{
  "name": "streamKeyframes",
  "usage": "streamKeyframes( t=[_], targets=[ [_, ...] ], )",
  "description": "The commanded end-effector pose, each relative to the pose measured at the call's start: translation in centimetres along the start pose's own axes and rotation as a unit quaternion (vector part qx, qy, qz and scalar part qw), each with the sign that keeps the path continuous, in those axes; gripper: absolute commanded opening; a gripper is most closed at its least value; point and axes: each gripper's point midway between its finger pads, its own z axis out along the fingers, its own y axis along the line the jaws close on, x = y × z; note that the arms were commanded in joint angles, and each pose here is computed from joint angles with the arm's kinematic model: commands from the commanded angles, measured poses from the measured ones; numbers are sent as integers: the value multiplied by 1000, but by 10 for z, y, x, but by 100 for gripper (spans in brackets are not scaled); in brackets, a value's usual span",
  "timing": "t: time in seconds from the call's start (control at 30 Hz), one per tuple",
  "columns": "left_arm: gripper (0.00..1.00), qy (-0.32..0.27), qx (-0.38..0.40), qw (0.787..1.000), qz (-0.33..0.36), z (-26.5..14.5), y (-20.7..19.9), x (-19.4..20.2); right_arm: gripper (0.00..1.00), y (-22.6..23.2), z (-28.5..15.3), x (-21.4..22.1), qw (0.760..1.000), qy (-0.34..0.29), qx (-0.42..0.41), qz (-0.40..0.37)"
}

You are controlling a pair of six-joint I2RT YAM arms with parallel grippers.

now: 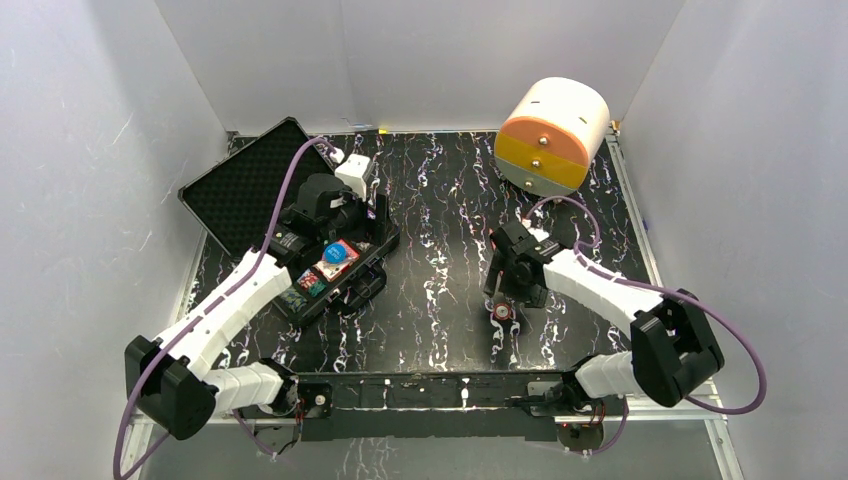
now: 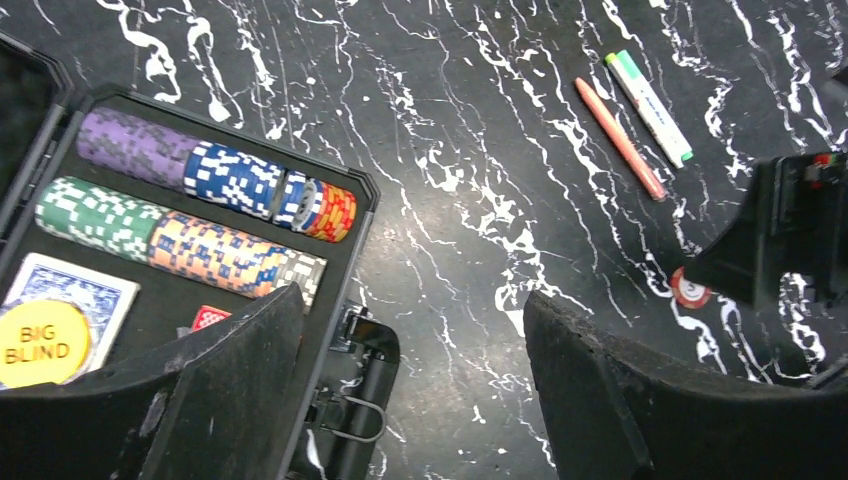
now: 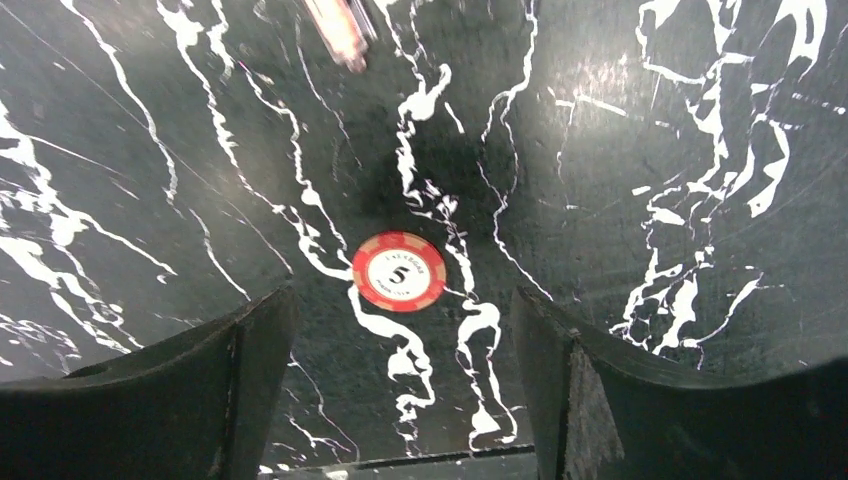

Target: Pack up texas hold em set

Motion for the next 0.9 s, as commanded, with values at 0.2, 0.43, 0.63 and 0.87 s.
streamKeyframes(
  t=[0.2, 0.43, 0.63, 0.87],
  targets=[
    [84, -37, 31, 996, -70, -5, -13, -6, 68, 2, 30, 34, 994, 93, 4, -58],
    [86, -43, 9, 997, -69, -7, -5, -7, 52, -5, 52, 47, 990, 112, 33, -78],
    [87, -43, 9, 997, -70, -8, -5, -8, 61, -6, 59, 41, 991, 97, 44, -76],
    [87, -42, 6, 997, -69, -8, -4, -8, 52, -10, 63, 39, 993, 83, 50, -71]
  ],
)
